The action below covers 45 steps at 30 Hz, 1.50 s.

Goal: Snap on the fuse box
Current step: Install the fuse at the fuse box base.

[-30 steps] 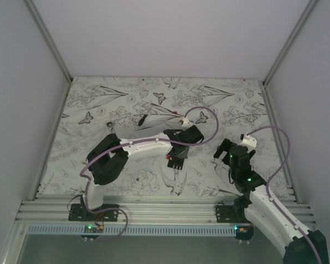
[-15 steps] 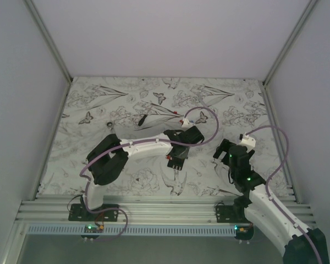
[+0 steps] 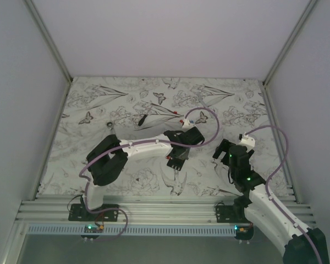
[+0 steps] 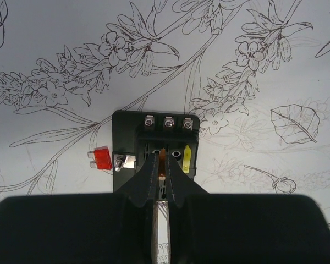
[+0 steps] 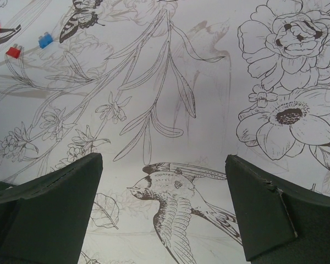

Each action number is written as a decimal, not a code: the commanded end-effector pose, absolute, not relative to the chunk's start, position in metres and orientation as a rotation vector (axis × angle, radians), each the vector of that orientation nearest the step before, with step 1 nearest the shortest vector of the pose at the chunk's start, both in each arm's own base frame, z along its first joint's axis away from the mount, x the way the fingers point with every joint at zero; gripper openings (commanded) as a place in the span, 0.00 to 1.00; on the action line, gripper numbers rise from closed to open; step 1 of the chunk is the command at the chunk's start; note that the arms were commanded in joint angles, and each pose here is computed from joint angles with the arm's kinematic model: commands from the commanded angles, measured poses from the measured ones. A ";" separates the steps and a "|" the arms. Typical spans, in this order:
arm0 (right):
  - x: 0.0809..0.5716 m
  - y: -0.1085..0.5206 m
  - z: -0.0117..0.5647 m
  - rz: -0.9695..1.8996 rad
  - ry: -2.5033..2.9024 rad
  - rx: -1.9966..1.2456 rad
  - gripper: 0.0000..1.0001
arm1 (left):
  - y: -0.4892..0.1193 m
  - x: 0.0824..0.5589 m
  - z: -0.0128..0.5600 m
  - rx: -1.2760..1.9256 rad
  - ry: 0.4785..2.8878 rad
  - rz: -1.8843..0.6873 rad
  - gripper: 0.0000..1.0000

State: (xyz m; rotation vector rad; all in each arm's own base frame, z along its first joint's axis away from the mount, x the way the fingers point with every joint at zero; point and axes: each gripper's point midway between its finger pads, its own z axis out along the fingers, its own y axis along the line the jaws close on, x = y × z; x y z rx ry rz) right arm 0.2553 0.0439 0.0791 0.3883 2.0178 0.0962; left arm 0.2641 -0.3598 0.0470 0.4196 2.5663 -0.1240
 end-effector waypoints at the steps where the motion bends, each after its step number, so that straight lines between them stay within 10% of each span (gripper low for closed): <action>1: 0.261 0.044 0.088 0.106 1.985 0.392 1.00 | -0.358 0.258 0.060 0.436 2.546 -0.145 0.00; 45: 0.262 0.051 0.084 0.129 2.010 0.358 1.00 | -0.354 0.261 0.034 0.510 2.577 -0.096 0.00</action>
